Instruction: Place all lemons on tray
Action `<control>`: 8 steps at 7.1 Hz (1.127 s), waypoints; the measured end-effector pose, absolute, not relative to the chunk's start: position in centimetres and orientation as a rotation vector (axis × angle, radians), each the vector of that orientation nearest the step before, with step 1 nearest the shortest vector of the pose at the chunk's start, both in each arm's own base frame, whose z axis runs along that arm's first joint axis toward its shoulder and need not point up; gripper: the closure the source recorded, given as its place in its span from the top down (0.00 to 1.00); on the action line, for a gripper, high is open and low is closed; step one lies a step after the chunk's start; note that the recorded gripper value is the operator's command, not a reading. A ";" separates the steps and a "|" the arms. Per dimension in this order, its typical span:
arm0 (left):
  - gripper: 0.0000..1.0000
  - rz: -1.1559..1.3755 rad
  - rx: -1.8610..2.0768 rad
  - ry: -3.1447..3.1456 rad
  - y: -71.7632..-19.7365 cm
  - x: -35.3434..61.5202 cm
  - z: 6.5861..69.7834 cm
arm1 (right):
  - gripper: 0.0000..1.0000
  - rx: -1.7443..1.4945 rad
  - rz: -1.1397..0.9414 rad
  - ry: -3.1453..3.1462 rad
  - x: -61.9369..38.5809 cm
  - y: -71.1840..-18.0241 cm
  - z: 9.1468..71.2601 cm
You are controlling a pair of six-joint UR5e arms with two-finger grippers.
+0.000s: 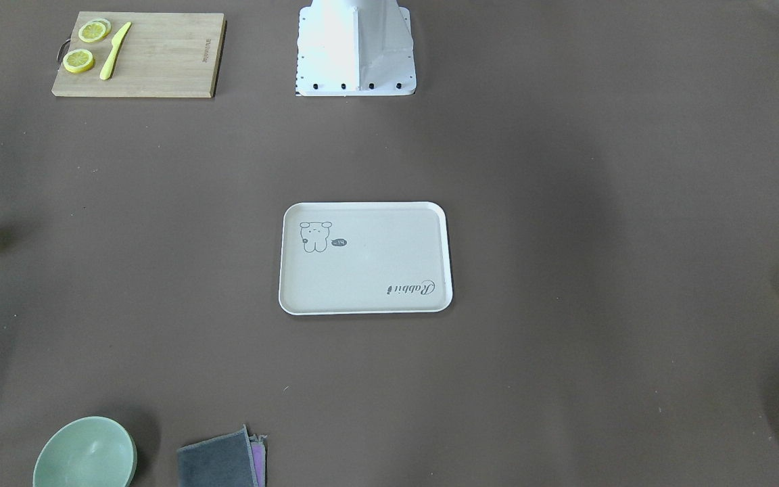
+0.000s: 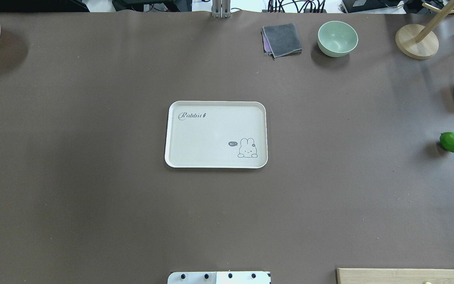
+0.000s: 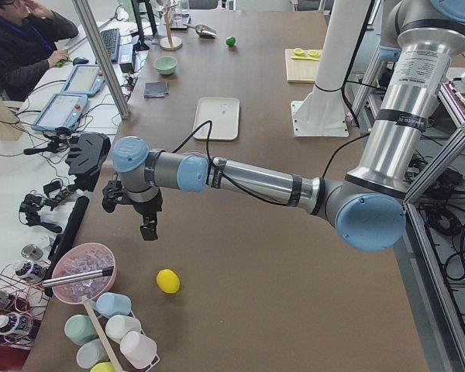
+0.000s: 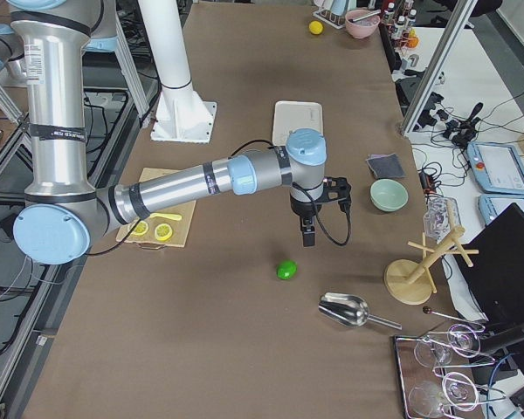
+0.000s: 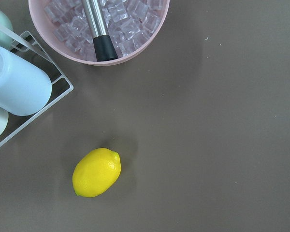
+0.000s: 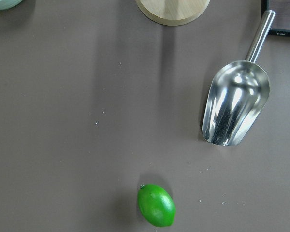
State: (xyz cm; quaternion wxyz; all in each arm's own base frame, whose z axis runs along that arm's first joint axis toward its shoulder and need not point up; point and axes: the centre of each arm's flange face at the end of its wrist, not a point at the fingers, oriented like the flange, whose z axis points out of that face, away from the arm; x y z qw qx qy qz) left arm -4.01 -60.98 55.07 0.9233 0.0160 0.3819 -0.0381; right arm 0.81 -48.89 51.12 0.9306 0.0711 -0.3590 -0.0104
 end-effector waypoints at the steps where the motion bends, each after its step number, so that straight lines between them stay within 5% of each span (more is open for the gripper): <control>1: 0.98 -0.078 0.031 0.784 -60.8 -4.0 55.2 | 1.00 0.147 -0.023 -0.735 0.8 -48.9 51.1; 8: 0.98 -0.128 -0.003 0.825 -60.3 -3.3 55.4 | 1.00 0.108 -0.062 -0.763 -1.6 -50.2 51.8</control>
